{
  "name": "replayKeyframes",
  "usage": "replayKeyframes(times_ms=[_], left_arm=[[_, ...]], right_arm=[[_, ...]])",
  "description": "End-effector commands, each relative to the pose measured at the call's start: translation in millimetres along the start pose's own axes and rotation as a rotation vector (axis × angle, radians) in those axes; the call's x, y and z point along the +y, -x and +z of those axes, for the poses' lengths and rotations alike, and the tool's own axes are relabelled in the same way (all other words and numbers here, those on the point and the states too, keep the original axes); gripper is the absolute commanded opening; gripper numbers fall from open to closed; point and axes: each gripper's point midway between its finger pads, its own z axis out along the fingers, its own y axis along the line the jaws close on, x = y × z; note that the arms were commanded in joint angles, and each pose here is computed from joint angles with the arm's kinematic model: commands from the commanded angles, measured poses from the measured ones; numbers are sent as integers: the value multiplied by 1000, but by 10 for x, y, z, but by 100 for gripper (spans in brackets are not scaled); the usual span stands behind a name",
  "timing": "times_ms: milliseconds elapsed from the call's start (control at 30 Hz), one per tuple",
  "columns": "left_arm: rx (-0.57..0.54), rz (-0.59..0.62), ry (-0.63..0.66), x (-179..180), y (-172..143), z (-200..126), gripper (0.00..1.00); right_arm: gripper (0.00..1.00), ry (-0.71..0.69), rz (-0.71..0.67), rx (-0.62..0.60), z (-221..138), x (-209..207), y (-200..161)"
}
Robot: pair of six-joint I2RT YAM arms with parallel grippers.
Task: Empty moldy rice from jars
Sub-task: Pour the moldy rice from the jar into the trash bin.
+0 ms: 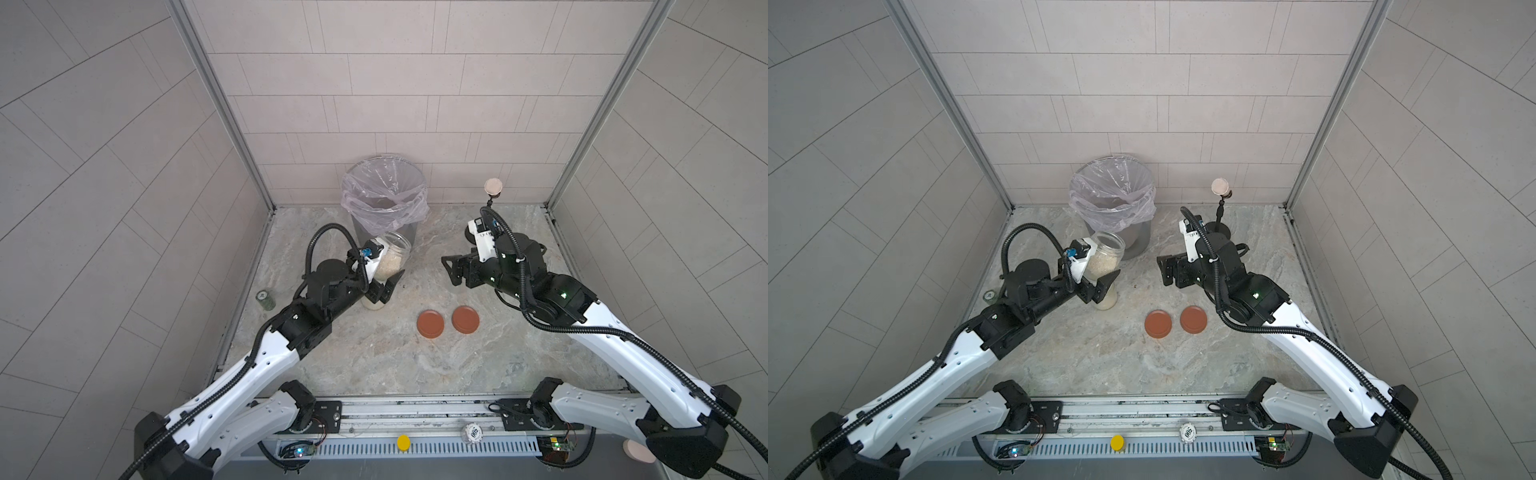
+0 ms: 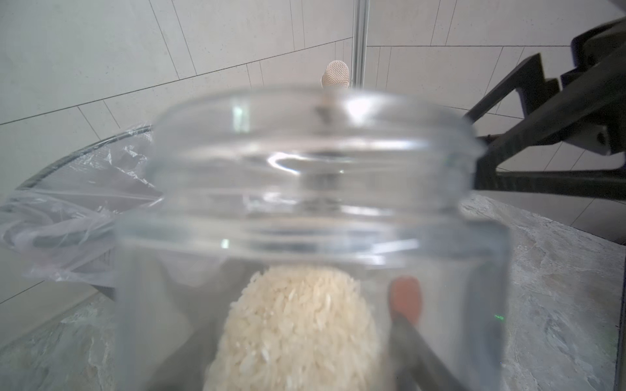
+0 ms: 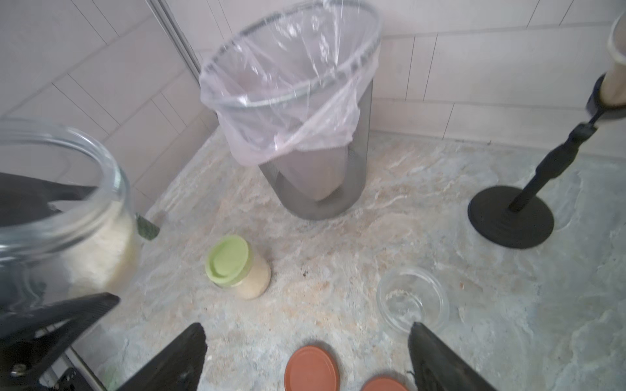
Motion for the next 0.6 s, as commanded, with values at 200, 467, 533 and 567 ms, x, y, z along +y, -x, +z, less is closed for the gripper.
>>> replayKeyframes(times_ms=[200, 467, 533, 567], left_arm=[[-104, 87, -43, 479, 875, 143, 0], [-130, 87, -86, 887, 1100, 345, 0], [-134, 79, -97, 989, 1114, 421, 0], [-138, 76, -103, 1032, 1127, 448, 0]], right_arm=[[96, 124, 79, -166, 335, 338, 848], [100, 314, 113, -256, 676, 740, 1264], [100, 335, 134, -284, 751, 751, 1355], [100, 351, 144, -296, 780, 761, 1387]])
